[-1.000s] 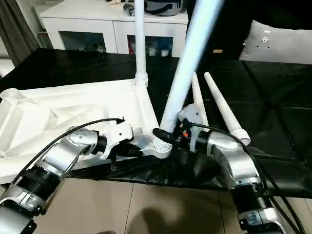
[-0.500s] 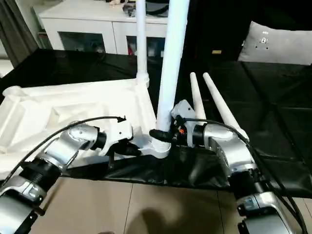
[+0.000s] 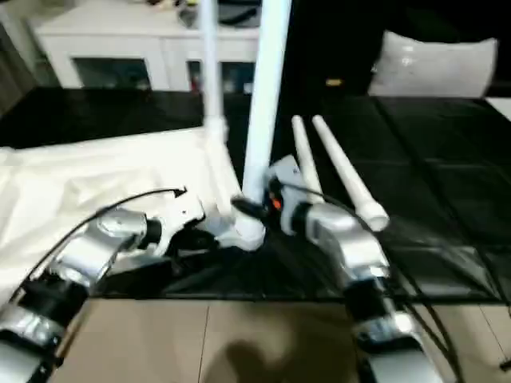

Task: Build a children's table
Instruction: Insert table leg to table base

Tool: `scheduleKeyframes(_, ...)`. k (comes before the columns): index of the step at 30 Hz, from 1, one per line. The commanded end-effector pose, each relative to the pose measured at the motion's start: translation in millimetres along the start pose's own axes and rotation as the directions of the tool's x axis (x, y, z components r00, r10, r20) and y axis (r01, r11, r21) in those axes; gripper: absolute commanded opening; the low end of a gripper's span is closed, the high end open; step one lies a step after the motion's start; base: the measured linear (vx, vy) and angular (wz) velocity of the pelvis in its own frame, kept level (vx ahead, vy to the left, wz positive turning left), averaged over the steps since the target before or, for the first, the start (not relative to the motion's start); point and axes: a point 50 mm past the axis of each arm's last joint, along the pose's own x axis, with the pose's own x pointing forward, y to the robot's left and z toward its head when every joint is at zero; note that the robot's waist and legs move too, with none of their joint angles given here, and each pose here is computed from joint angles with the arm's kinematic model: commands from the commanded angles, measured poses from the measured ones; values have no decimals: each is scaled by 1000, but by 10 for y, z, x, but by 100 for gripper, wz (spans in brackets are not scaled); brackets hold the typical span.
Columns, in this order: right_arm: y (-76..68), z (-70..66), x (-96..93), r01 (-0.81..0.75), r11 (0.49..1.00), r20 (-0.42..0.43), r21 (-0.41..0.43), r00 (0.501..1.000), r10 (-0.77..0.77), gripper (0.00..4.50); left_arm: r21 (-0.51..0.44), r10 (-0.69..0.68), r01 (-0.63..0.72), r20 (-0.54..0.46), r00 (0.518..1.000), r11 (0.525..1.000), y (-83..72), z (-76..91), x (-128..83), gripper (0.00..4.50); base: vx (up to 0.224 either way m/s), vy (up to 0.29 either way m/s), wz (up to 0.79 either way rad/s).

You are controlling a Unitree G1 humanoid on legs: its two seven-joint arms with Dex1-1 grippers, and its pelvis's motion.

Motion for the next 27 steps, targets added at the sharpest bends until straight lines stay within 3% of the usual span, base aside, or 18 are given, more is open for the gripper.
scheduleKeyframes(1,-47,-435,49,135,990,-195,46,973,-124,186,-31,47,-46,48,998,998,-83,144,97,0,0,0,0)
scheduleKeyframes(5,-27,-419,178,223,974,-217,42,954,-209,186,0,76,-76,75,994,997,-237,356,223,0,36,-29,4)
scheduleKeyframes(10,15,-321,233,209,978,-167,14,965,-204,186,47,147,-150,60,987,988,-174,333,189,0,66,-5,-9)
scheduleKeyframes(11,8,-264,221,186,983,-113,12,977,-183,186,92,154,-159,61,986,983,-118,285,138,0,0,0,0)
scheduleKeyframes(14,-5,-225,200,165,986,-72,23,984,-163,186,118,158,-163,56,986,979,-78,241,92,0,0,0,0)
scheduleKeyframes(16,-62,-149,126,150,987,8,52,989,-151,186,197,132,-144,74,988,970,-23,193,10,0,25,-14,1)
scheduleKeyframes(19,-95,-46,58,124,988,110,96,985,-134,186,242,93,-109,74,993,964,-7,155,-38,0,0,0,0)
scheduleKeyframes(20,-114,76,-41,61,987,226,151,970,-95,186,305,68,-86,69,995,948,30,123,-78,0,0,0,0)
scheduleKeyframes(21,-130,149,-139,8,988,302,153,952,-55,186,343,53,-71,59,997,937,74,98,-100,0,0,0,0)
scheduleKeyframes(27,-223,212,-336,-45,983,397,177,917,-30,186,365,-5,-14,52,999,931,122,77,-128,0,11,-4,0)
